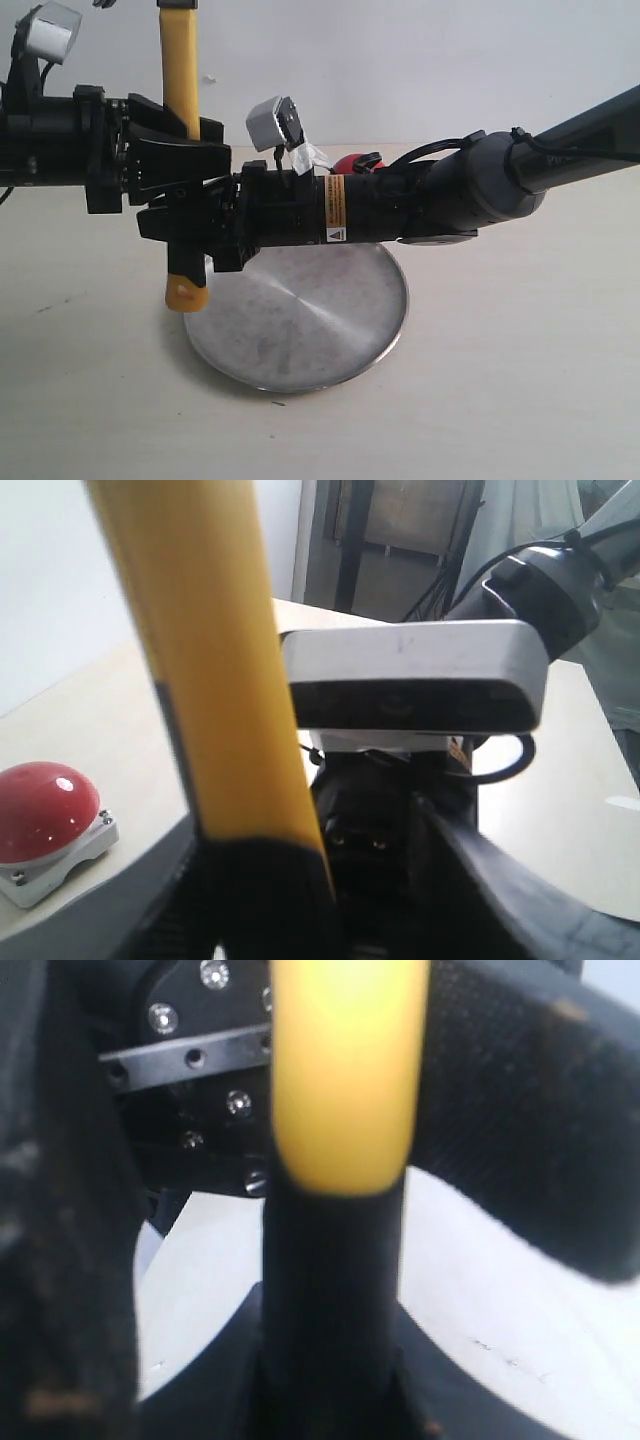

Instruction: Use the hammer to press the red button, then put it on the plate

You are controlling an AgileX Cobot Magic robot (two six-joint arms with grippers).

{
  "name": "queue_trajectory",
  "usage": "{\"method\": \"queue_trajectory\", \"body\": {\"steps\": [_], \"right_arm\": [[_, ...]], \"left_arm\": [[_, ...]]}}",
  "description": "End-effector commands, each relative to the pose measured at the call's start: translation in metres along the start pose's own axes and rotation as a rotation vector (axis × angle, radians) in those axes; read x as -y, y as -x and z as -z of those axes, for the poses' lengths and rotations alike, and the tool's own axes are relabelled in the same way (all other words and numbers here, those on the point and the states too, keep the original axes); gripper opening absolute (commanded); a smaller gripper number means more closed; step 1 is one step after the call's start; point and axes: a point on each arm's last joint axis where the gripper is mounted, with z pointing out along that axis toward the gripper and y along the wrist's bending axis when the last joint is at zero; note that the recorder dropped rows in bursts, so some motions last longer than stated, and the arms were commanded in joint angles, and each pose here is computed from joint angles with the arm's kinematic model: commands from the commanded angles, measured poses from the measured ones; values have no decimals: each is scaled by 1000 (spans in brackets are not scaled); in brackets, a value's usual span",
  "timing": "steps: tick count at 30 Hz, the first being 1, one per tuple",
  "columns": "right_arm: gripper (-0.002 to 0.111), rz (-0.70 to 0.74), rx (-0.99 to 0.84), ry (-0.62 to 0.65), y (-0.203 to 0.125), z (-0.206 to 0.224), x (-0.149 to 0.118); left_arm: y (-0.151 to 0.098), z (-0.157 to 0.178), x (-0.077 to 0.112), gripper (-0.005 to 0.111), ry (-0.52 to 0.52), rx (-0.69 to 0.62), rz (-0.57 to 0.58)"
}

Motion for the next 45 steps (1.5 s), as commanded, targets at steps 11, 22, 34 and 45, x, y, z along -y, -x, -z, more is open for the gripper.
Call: {"method": "queue_trajectory", "body": {"steps": [11,22,34,45], "right_arm": [[0,36,87,23,18,3,-5],[5,32,95,19,19,3,-4],[41,34,50,11,15,2,-4],[56,-36,-151,-55,0,26,15]], "left_arm": [[2,-2,0,13,-12,5,-10],[3,-2,-1,0,-3,21,0],[4,3,-4,0,18,33,8],[6,10,-11,0,70,83,38]]}}
